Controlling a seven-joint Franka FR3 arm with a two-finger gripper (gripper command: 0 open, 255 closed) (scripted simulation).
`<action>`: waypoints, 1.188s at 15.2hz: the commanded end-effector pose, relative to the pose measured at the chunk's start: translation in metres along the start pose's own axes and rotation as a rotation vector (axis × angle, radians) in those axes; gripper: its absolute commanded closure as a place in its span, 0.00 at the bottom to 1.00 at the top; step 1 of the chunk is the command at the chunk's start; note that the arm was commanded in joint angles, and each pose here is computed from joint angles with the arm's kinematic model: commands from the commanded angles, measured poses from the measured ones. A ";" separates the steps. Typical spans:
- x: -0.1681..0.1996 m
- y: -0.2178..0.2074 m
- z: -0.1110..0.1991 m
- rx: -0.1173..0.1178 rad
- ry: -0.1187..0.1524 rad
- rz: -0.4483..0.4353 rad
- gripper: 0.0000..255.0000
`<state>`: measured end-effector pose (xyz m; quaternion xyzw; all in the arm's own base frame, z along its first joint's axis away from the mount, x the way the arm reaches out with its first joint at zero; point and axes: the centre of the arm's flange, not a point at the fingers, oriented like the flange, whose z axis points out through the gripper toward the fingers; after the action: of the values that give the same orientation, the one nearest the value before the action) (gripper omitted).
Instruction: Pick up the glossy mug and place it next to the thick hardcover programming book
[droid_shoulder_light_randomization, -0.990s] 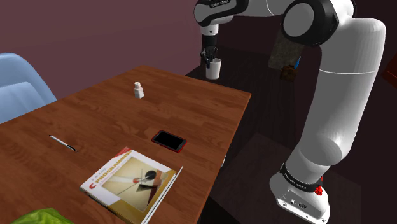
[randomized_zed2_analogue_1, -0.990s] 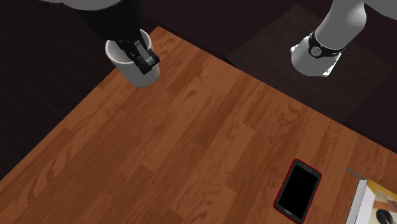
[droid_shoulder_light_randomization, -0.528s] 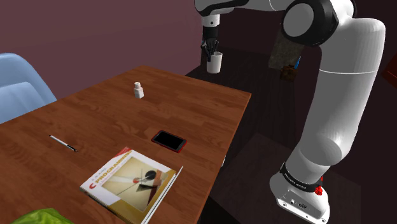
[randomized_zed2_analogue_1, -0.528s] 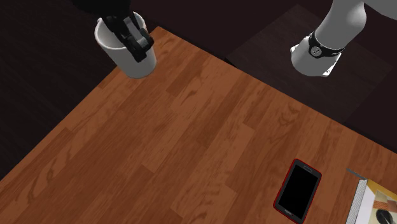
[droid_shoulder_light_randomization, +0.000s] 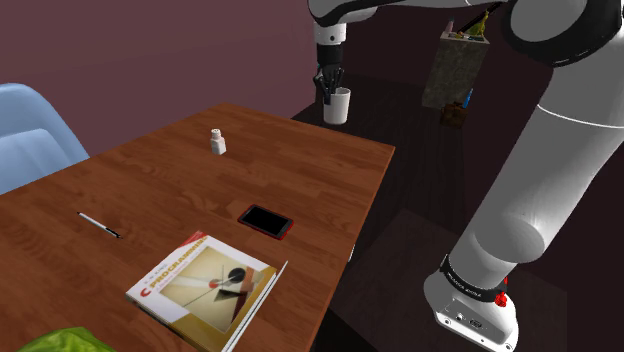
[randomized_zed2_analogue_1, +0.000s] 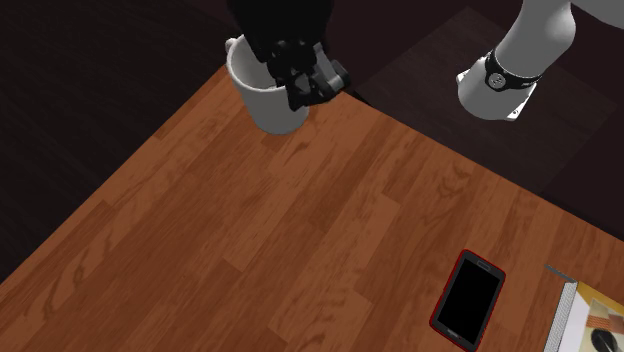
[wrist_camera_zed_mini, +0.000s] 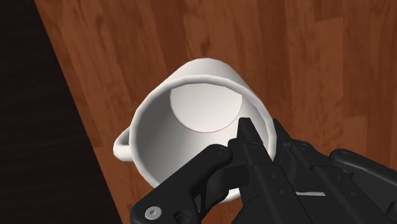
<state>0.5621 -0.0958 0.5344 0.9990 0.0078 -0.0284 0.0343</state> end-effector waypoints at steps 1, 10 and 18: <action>-0.016 -0.020 -0.001 0.000 0.000 0.001 1.00; -0.085 -0.117 -0.004 0.000 0.000 0.001 1.00; -0.146 -0.203 -0.007 0.000 0.000 0.001 1.00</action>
<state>0.4227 0.0951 0.5356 0.9990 0.0081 -0.0286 0.0342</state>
